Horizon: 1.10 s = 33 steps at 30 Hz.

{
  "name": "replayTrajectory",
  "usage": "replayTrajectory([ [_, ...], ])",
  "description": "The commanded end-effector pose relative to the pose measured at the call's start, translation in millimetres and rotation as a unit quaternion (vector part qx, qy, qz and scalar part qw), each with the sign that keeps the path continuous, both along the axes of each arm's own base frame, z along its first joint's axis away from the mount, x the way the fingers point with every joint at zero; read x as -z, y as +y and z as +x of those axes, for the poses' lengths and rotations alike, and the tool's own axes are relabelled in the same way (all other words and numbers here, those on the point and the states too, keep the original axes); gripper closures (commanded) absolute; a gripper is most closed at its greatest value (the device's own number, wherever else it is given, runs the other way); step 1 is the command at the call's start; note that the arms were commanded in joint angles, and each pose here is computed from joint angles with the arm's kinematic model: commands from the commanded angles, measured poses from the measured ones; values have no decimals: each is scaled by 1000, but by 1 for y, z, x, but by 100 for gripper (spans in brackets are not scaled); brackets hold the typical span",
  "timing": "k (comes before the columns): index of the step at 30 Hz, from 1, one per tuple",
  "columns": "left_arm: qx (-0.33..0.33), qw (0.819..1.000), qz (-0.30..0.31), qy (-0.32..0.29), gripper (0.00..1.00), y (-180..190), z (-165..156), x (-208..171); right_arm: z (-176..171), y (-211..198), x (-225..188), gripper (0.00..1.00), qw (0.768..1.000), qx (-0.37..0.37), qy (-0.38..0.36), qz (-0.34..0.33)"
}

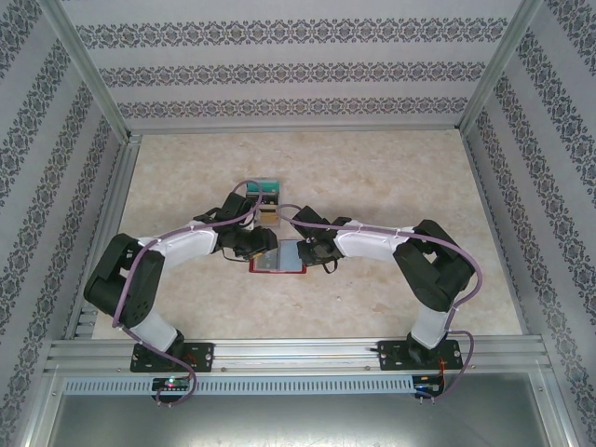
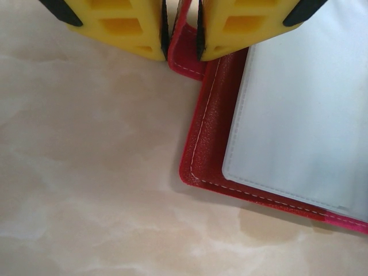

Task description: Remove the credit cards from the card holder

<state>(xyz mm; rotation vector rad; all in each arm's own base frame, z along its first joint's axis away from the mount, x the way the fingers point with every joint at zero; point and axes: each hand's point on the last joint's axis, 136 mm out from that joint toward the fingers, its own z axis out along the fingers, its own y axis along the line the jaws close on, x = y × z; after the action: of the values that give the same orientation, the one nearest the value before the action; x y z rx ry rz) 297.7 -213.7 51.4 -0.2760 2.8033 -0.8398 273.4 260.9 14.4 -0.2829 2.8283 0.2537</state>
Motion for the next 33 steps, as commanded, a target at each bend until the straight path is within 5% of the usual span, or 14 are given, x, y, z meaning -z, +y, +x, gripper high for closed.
replayTrajectory([
  [1, -6, 998, 57, -2, 55, 17, -3, 2, -5, 8, 5, 76, 1000, -3, 11, 3],
  [16, -1, 998, 65, 25, 55, 18, -10, 19, -7, 9, 7, 76, 1000, -3, 13, 3],
  [33, 34, 998, -49, 5, 45, -20, -6, -6, -8, 13, 9, 76, 1000, -4, 17, 3],
])
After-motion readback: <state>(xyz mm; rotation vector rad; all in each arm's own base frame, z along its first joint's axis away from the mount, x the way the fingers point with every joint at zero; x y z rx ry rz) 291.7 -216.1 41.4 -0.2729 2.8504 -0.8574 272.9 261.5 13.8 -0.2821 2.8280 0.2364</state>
